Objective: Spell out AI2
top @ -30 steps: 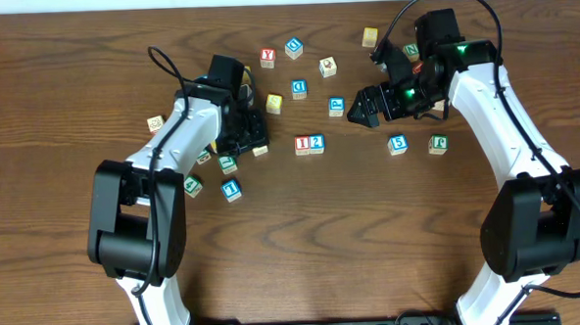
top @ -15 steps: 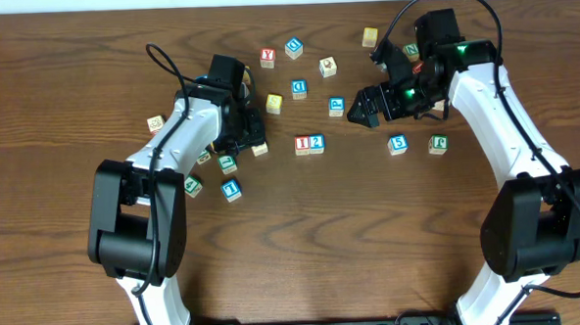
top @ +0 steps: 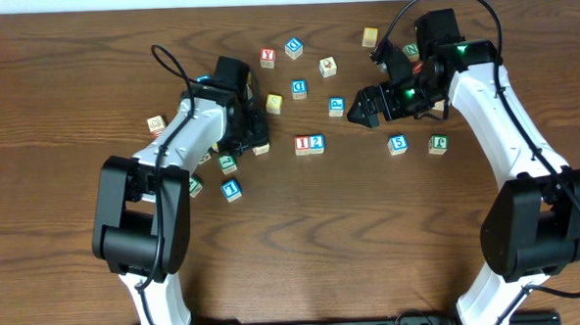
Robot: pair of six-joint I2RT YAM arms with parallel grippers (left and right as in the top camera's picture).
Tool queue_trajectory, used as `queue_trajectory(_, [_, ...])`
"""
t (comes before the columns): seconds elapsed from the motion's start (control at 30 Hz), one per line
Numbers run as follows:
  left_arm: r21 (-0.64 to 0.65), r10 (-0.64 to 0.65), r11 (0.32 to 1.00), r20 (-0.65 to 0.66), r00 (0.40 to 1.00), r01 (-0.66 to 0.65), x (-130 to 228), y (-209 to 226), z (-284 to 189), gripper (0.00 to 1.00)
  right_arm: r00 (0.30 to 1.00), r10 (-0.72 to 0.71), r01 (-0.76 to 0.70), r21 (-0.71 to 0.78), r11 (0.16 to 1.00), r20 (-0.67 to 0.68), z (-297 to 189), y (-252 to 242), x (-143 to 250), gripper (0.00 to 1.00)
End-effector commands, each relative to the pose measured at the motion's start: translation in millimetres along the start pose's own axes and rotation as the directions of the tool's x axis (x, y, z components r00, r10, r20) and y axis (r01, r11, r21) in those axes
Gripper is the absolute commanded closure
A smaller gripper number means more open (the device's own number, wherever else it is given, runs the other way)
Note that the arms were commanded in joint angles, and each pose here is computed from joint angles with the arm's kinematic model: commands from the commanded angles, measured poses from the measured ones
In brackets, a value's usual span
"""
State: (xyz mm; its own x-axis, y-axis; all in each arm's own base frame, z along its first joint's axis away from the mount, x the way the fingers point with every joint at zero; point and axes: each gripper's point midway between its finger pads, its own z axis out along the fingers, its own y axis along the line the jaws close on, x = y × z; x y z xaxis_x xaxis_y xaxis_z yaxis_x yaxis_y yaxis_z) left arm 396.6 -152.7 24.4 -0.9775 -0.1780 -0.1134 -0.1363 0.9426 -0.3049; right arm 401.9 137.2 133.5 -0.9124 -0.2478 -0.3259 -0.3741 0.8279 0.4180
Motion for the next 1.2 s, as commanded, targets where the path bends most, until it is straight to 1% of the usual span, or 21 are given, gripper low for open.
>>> queue_trajectory(0.0, [-0.021,-0.028,0.999,-0.021,0.999,0.028,5,6,9,0.68,1.000,-0.024,0.023,0.005,1.000,0.019,-8,3,-2,0.01])
queue_trajectory(0.17, [-0.020,-0.032,0.999,-0.021,0.999,0.032,6,3,10,0.69,1.000,-0.024,0.023,0.005,1.000,0.019,-8,3,-2,0.01])
queue_trajectory(0.27, [-0.014,-0.016,1.000,-0.017,1.000,0.016,7,-3,11,0.73,1.000,-0.024,0.024,0.005,1.000,0.020,-8,3,-2,0.01])
queue_trajectory(0.37, [-0.010,-0.005,1.000,-0.012,1.000,0.005,7,-7,12,0.74,1.000,-0.024,0.023,0.005,1.000,0.019,-8,3,-2,0.01])
queue_trajectory(0.6, [-0.017,-0.005,1.000,-0.009,1.000,0.005,7,-6,12,0.76,1.000,-0.024,0.023,0.005,1.000,0.019,-8,3,-2,0.01])
queue_trajectory(0.67, [-0.021,-0.005,1.000,-0.009,1.000,0.005,7,-5,12,0.79,1.000,-0.024,0.024,0.005,1.000,0.020,-8,3,-2,0.01])
queue_trajectory(0.9, [-0.098,0.004,0.995,-0.003,1.000,-0.005,10,4,13,0.80,1.000,-0.024,0.024,0.005,1.000,0.020,-8,3,-2,0.01])
queue_trajectory(1.17, [-0.180,0.059,0.982,0.029,0.998,-0.052,17,-4,16,0.80,1.000,-0.024,0.024,0.005,1.000,0.020,-8,3,-2,0.01])
